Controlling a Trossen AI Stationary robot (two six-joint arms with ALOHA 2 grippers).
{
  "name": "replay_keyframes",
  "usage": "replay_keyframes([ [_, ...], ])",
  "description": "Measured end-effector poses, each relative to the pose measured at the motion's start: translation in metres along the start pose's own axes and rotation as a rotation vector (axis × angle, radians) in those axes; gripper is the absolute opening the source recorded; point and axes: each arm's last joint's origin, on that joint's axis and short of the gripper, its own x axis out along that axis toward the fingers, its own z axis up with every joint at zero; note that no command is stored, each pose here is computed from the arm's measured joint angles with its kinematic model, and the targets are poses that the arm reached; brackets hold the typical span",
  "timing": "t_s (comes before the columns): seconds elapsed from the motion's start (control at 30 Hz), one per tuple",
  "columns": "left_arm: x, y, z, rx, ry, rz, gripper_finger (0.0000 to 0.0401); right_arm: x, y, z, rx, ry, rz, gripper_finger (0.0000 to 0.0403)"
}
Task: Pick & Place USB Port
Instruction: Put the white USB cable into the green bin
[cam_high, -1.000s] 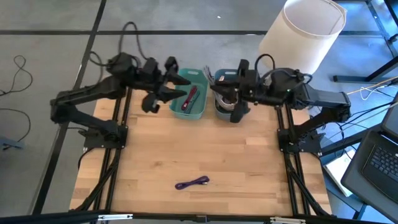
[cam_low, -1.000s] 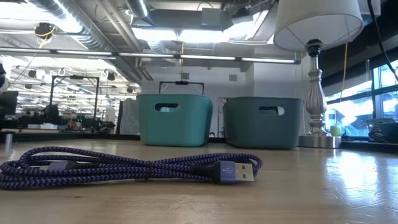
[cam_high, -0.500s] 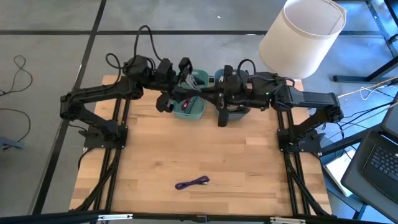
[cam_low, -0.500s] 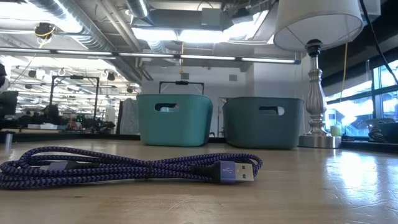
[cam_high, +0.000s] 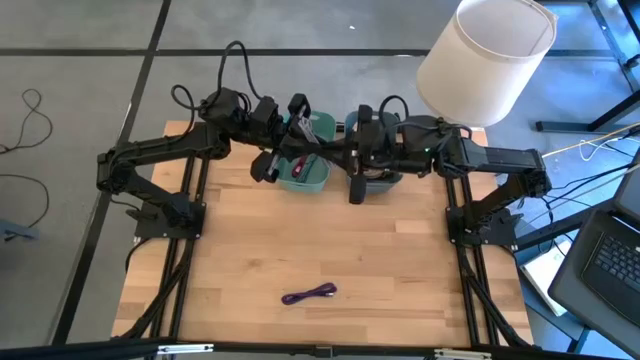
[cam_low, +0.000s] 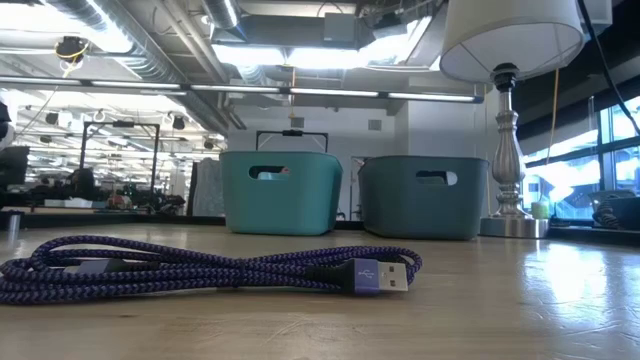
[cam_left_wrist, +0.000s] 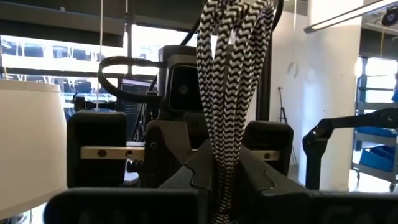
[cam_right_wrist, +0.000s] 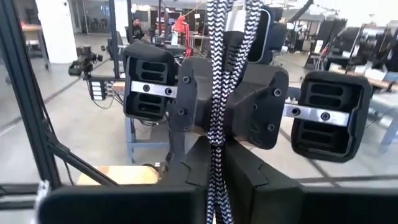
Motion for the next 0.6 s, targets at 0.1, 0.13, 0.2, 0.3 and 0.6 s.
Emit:
replay_keyframes([
  [0.1,0.000,0.000,0.000,-0.005,0.001,-0.002,0.0020,0.000,0.000,0.000,-0.079,0.001,0.001,0.0095],
  [0.13,0.000,0.000,0.000,-0.011,0.001,-0.004,0.0018,0.000,0.000,0.000,-0.096,0.001,0.001,0.0126],
  [0.2,0.000,0.000,0.000,-0.015,0.003,-0.009,0.0018,-0.002,0.000,0.002,-0.107,0.017,-0.003,0.0188],
  [0.3,0.000,0.000,-0.002,-0.025,0.020,-0.018,0.0015,-0.010,-0.004,0.007,-0.118,0.090,-0.073,0.0271],
  [0.6,-0.038,0.007,-0.012,-0.122,0.352,0.234,0.0014,-0.087,-0.001,0.000,0.077,0.692,-0.310,0.0330],
])
